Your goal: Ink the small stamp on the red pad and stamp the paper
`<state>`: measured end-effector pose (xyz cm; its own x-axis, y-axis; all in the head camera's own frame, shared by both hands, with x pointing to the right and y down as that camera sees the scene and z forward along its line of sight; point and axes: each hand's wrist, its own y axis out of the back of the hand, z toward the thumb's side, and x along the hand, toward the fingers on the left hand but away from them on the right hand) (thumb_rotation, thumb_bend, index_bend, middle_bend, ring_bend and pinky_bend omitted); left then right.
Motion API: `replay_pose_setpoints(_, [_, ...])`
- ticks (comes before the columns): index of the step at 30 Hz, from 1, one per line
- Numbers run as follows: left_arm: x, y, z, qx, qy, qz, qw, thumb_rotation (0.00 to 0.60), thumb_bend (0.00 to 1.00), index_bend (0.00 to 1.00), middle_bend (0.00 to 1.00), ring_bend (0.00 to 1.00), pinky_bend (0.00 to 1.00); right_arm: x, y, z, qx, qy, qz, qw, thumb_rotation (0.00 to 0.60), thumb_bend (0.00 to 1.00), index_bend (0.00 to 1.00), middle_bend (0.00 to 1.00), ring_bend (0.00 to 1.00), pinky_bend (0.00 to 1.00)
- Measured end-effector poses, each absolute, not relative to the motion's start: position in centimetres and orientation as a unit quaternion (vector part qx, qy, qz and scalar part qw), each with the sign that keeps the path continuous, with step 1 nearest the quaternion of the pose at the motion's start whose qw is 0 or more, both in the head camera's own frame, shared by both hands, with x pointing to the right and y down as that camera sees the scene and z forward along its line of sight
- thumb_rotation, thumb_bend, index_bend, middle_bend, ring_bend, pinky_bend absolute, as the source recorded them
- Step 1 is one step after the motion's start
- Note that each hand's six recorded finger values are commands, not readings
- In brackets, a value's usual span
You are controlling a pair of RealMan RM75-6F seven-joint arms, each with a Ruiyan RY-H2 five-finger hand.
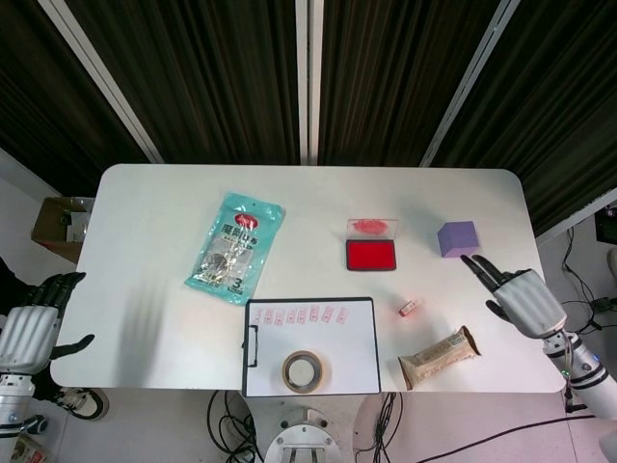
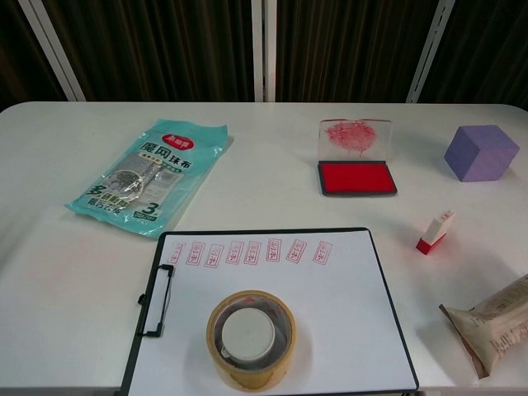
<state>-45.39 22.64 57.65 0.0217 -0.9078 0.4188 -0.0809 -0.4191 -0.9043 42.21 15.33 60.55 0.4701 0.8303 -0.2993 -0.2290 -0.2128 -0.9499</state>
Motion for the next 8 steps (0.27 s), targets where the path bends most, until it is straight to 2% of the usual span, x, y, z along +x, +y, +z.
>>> replay_pose_setpoints(1, [-45.3, 22.5, 57.6, -0.616, 0.401, -0.573, 0.362, 0.6, 0.0, 0.13, 0.14, 0.12, 0.25, 42.9, 15.6, 60.1, -0.624, -0.253, 0.471, 0.57, 0.6, 0.07, 0.0, 0.0, 0.04, 0.33])
replay_pose_setpoints(3, [-45.3, 22.3, 57.4, -0.614, 0.402, -0.572, 0.367, 0.6, 0.0, 0.13, 0.14, 0.12, 0.25, 44.5, 16.3, 59.4, -0.607, -0.29, 0.505, 0.54, 0.6, 0.06, 0.0, 0.0, 0.0, 0.15])
replay_pose_setpoints(5, [-45.2, 22.1, 57.2, -0.612, 0.403, -0.571, 0.37, 0.6, 0.0, 0.13, 0.14, 0.12, 0.25, 45.8, 17.3, 58.7, -0.59, -0.326, 0.539, 0.505, 0.6, 0.05, 0.0, 0.0, 0.0, 0.06])
replay_pose_setpoints(8, [-45.2, 22.0, 57.0, -0.611, 0.403, -0.57, 0.373, 0.6, 0.0, 0.13, 0.14, 0.12, 0.25, 47.4, 18.8, 58.2, -0.562, -0.359, 0.588, 0.458, 0.6, 0.04, 0.0, 0.0, 0.0, 0.02])
